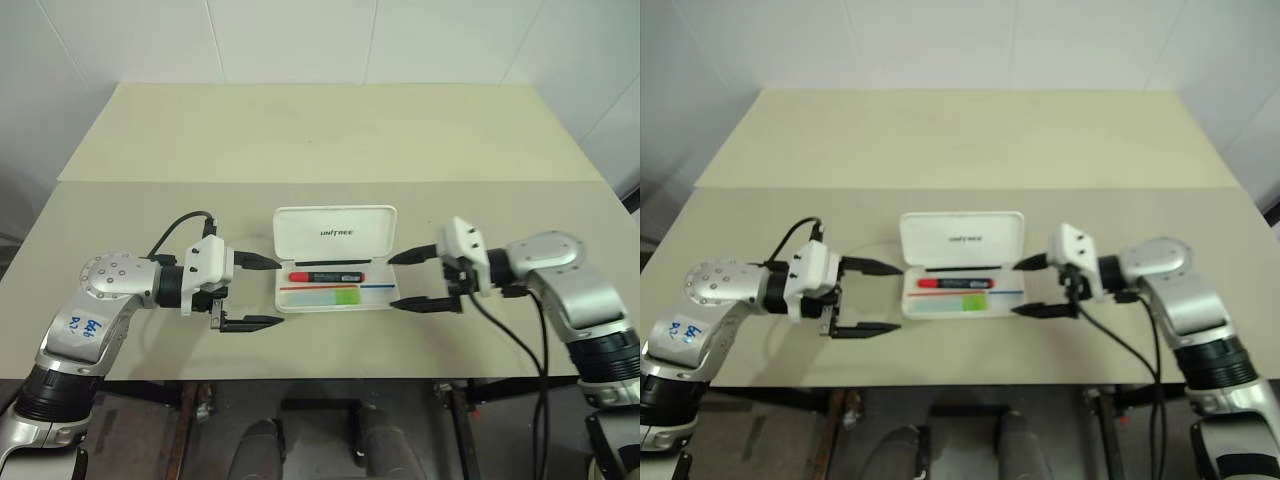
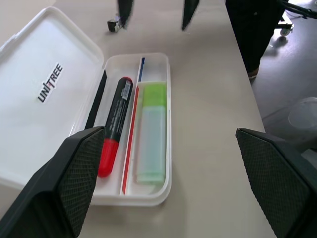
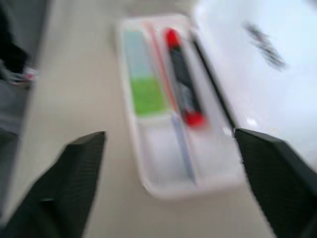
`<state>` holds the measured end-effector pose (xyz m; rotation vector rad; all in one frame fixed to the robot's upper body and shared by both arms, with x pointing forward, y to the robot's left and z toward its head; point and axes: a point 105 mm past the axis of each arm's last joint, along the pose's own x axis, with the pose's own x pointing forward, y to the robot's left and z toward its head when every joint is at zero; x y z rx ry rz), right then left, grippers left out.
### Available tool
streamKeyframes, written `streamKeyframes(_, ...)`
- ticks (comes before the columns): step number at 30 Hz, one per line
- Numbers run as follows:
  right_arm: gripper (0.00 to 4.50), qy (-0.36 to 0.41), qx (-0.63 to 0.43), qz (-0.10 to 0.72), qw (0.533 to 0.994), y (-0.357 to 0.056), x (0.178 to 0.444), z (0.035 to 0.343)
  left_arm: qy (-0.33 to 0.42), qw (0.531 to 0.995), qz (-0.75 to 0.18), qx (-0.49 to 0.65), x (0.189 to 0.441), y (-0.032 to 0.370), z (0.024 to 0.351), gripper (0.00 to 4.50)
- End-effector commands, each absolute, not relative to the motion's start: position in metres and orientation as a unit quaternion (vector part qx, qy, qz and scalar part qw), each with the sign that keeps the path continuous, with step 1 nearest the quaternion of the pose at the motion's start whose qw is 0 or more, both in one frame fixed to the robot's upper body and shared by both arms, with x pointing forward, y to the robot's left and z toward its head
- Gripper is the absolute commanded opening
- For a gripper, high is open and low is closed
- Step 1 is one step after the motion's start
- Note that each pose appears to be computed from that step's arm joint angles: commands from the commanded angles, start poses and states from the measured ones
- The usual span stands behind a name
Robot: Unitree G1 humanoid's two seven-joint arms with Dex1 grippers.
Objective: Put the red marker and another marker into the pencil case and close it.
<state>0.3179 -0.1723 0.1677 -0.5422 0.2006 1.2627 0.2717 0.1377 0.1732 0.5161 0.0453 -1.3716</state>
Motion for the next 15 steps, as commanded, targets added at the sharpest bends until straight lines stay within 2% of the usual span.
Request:
streamKeyframes(1, 4.46, 0.09, -0.278, 0.523, 0.801, -0.203, 0.336, 0.173, -0.002, 0.736, -0.631, 0.246, 0.27, 0.131, 0.182, 4.5)
streamKeyframes(6, 4.46, 0.1, -0.262, 0.446, 0.85, -0.234, 0.36, 0.162, -0.007, 0.735, -0.633, 0.244, 0.271, 0.127, 0.182, 4.5)
streamKeyframes(15, 4.46, 0.126, -0.243, 0.413, 0.869, -0.248, 0.38, 0.142, -0.014, 0.73, -0.637, 0.247, 0.274, 0.123, 0.185, 4.5)
